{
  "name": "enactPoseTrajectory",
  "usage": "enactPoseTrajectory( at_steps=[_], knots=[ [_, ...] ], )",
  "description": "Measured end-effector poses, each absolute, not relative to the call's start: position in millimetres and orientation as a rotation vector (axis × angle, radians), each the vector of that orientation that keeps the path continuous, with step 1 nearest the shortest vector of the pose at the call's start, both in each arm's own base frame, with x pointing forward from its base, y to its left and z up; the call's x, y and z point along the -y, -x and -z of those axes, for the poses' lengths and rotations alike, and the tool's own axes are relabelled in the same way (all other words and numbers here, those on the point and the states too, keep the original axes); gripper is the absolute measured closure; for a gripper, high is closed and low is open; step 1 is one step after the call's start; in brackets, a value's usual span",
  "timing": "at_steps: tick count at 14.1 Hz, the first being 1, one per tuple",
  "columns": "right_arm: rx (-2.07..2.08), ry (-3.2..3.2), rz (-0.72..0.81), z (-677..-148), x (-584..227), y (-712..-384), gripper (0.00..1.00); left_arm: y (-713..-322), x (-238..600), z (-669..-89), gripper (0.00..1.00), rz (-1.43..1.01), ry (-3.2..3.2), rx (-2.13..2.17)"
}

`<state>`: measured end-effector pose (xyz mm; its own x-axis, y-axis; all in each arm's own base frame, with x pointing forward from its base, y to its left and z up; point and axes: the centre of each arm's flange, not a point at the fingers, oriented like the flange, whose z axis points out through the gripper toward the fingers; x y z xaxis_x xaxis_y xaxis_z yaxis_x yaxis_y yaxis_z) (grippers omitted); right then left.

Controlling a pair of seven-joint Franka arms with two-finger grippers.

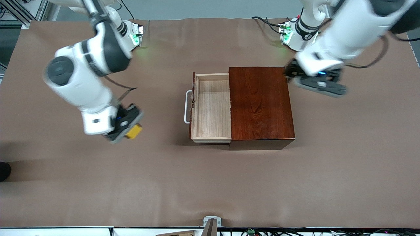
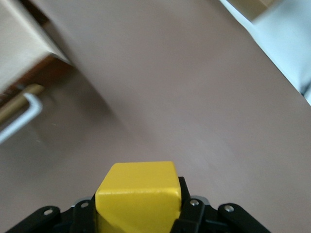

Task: Open drawer, take yellow block, close drawer
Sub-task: 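Lift the block with the right gripper while the left gripper reaches the handle, then push the drawer shut with the left gripper while the right gripper carries the block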

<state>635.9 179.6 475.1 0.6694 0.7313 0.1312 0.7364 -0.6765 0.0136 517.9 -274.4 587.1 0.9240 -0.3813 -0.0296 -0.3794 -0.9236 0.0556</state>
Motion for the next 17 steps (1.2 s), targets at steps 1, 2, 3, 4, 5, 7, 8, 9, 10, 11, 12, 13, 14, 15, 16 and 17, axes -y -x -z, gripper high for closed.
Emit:
enactPoseTrajectory(
  at_steps=[1,2,3,4,5,7,8,9,10,11,12,13,14,15,16,17],
  knots=[
    [1.196,2.855,0.174,-473.1,-156.8,-640.4,0.44,-512.5,298.4,-582.3,0.00,0.049,-3.010,0.663],
    [1.153,2.873,0.154,-470.8,-137.5,-643.4,0.44,-507.3,318.5,-577.0,0.00,0.043,-2.985,0.731],
    [1.108,2.891,0.140,-468.1,-119.2,-645.9,0.44,-501.0,339.3,-572.1,0.00,0.039,-2.948,0.832],
    [1.057,2.910,0.128,-465.0,-99.5,-648.1,0.44,-493.3,360.8,-569.1,0.00,0.036,-2.901,0.952],
    [0.998,2.932,0.113,-461.6,-76.0,-650.2,0.44,-484.1,383.8,-567.3,0.00,0.028,-2.845,1.076],
    [0.860,2.975,0.079,-452.3,-20.6,-652.7,0.44,-465.9,432.7,-563.0,0.00,-0.006,-2.697,1.342],
    [0.773,2.996,0.057,-445.4,7.0,-651.9,0.44,-459.3,457.6,-557.8,0.00,-0.037,-2.597,1.485],
    [0.686,3.013,0.033,-437.4,28.9,-649.7,0.44,-454.7,481.0,-549.5,0.00,-0.073,-2.499,1.605],
    [0.595,3.028,0.007,-428.9,44.5,-646.8,0.44,-452.8,501.7,-537.8,0.00,-0.113,-2.418,1.687],
    [0.499,3.041,-0.022,-419.9,55.5,-643.5,0.44,-452.2,520.8,-522.4,0.00,-0.154,-2.350,1.741],
    [0.414,3.049,-0.051,-410.8,62.4,-640.0,0.44,-451.8,538.2,-506.2,0.00,-0.191,-2.297,1.775],
    [0.336,3.054,-0.080,-401.9,67.6,-636.2,0.44,-450.1,556.3,-489.6,0.00,-0.231,-2.251,1.794],
    [0.269,3.058,-0.106,-394.1,71.4,-632.5,0.44,-447.4,573.8,-472.9,0.00,-0.269,-2.216,1.798],
    [0.210,3.060,-0.128,-387.7,73.3,-629.3,0.44,-445.8,588.0,-457.3,0.00,-0.301,-2.189,1.797],
    [0.158,3.062,-0.146,-382.6,73.6,-626.8,0.44,-445.5,598.0,-442.6,0.00,-0.323,-2.158,1.811],
    [0.107,3.063,-0.160,-378.3,73.1,-624.9,0.44,-446.9,604.2,-428.7,0.00,-0.338,-2.126,1.838]
  ],
)
